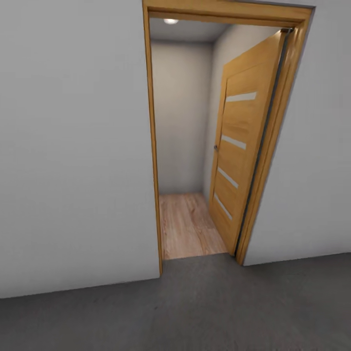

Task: Move the two storage containers from the living room to the garage. In the garage, place one container on the floor and stack the other container on top of it (either order is fine).

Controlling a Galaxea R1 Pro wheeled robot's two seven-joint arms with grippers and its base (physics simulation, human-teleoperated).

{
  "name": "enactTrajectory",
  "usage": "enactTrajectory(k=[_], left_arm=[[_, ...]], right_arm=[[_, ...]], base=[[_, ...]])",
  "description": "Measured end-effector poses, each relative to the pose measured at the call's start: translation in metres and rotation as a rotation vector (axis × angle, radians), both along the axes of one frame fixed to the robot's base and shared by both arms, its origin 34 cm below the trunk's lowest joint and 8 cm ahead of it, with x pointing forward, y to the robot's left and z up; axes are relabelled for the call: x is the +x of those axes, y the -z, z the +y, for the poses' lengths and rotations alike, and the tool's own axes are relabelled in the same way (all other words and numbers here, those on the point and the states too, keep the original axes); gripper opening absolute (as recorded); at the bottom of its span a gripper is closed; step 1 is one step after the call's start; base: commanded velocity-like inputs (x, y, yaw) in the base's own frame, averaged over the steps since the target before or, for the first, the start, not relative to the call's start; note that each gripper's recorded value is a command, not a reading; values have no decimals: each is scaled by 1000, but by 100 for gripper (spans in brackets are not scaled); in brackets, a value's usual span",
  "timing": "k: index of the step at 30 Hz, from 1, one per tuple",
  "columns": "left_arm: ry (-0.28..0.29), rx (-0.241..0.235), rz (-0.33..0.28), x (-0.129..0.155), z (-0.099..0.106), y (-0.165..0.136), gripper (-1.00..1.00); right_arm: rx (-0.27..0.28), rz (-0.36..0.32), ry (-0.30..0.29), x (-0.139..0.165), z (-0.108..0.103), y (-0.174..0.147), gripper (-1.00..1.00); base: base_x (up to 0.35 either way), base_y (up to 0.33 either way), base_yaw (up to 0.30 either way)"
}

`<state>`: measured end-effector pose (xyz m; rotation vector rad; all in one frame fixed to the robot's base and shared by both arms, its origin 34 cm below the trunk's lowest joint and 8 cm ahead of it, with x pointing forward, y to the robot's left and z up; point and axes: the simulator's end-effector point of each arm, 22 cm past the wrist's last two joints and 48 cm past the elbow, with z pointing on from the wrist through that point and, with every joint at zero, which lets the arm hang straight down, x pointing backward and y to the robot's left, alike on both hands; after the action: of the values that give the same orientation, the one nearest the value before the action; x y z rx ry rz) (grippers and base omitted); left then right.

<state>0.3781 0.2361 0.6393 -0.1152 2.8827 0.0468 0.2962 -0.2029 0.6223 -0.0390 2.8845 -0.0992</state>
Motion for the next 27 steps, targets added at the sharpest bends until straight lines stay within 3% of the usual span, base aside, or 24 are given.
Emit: enactTrajectory(k=[23,27], left_arm=[[2,1,0,0,0,0,100],[3,1,0,0,0,0,100]], right_arm=[[0,0,-1,0,0,0,100],[-2,0,0,0,0,0,100]], base=[[0,0,-288],[0,0,-137]])
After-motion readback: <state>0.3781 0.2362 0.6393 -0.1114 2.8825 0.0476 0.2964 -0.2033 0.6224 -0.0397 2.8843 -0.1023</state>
